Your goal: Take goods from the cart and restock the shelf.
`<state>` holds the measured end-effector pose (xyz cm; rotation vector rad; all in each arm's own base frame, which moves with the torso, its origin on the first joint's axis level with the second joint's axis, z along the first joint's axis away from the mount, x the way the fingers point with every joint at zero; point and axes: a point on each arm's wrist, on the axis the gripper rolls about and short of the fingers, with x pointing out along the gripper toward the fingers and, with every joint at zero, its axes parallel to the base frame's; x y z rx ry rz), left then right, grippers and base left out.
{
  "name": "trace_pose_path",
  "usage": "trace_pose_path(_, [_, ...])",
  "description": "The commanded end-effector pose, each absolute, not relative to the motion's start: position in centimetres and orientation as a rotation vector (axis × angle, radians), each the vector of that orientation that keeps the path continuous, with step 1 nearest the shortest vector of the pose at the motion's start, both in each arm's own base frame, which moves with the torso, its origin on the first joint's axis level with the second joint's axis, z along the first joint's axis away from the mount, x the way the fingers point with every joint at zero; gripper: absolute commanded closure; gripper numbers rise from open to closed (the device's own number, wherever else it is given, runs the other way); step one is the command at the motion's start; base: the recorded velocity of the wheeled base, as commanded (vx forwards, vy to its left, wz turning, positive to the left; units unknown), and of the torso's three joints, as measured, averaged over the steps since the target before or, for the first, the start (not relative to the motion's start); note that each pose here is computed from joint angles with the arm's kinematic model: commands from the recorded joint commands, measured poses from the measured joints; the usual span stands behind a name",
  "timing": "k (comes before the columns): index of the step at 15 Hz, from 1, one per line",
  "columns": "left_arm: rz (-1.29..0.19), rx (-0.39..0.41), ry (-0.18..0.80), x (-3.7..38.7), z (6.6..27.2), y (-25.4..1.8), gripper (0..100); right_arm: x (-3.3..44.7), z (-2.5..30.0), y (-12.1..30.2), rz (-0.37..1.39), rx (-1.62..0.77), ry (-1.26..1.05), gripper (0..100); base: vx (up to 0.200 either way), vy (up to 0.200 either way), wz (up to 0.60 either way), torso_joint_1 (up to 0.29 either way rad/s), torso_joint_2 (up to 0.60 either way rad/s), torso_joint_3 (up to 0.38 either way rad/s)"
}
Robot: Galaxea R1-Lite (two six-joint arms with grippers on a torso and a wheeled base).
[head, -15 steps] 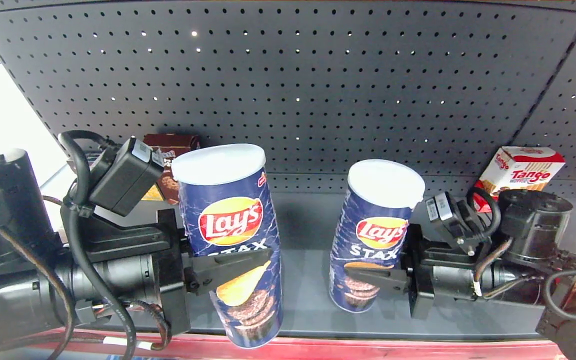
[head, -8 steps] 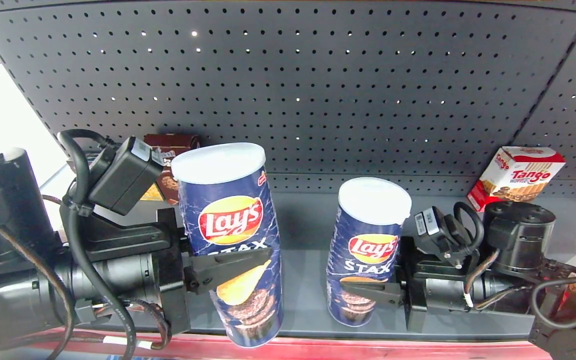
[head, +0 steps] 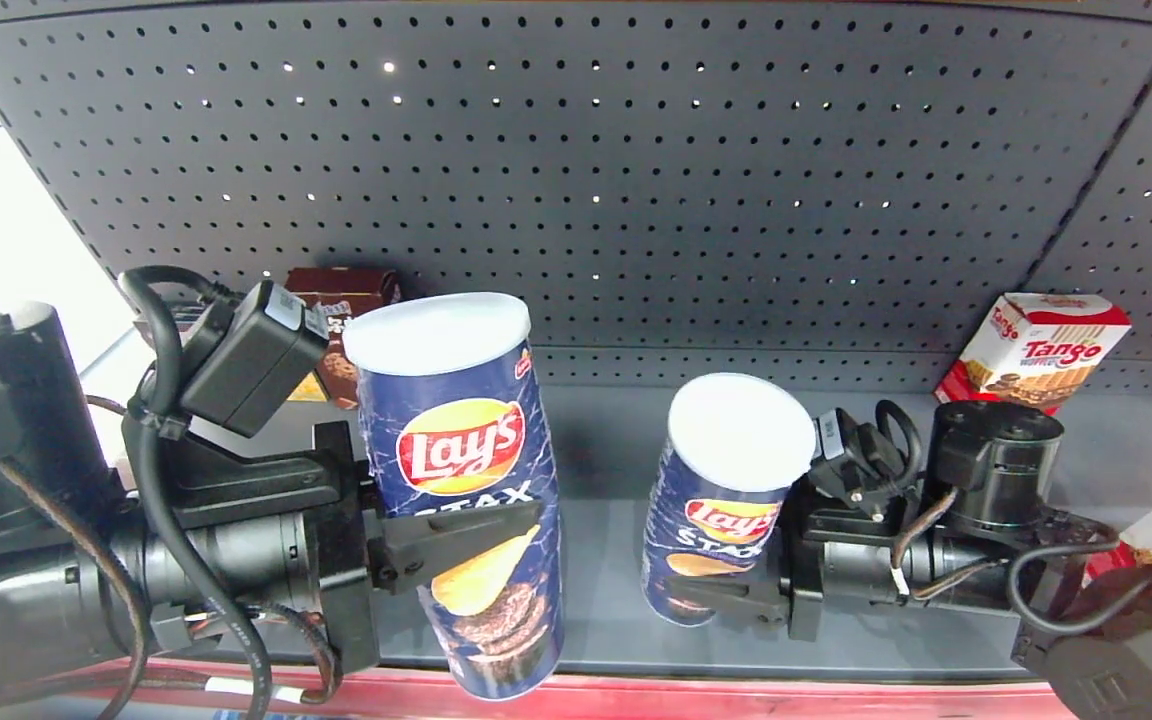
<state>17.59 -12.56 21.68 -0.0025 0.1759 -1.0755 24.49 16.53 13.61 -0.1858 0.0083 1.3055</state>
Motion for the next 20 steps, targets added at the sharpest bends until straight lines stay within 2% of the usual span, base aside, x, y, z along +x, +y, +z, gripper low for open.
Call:
trace_pose_path(1, [-1.077, -0.002, 0.176, 17.6, 21.6, -12.6, 100, 23.9, 14.0, 16.1, 1.301, -0.188, -0.001, 0, 0.0, 0.0, 0.0, 0.0, 0.0, 0.0])
trace_pose_path(6, [-1.075, -0.002, 0.18, 17.6, 21.6, -12.5, 100, 21.7, 15.7, 13.4, 1.252, -0.193, -0.048, 0, 0.0, 0.0, 0.0, 0.0, 0.0, 0.0])
trace_pose_path(10, [-1.081, -0.001, 0.183, 17.5, 21.5, -12.6, 100, 18.2, 17.9, 10.3, 1.192, -0.202, -0.129, 0, 0.0, 0.0, 0.0, 0.0, 0.0, 0.0])
trace_pose_path(14, [-1.079, -0.002, 0.152, 17.0, 22.1, -12.2, 100, 15.7, 21.0, 6.6, 1.046, -0.224, -0.213, 0, 0.0, 0.0, 0.0, 0.0, 0.0, 0.0])
trace_pose_path(17, [-1.078, -0.001, 0.14, 16.7, 22.3, -12.0, 100, 11.6, 24.0, 3.5, 0.905, -0.175, -0.239, 0, 0.0, 0.0, 0.0, 0.0, 0.0, 0.0])
trace_pose_path(20, [-1.075, 0.0, 0.131, 16.5, 22.4, -11.9, 100, 8.3, 24.1, 1.6, 0.727, -0.162, -0.259, 0, 0.0, 0.0, 0.0, 0.0, 0.0, 0.0])
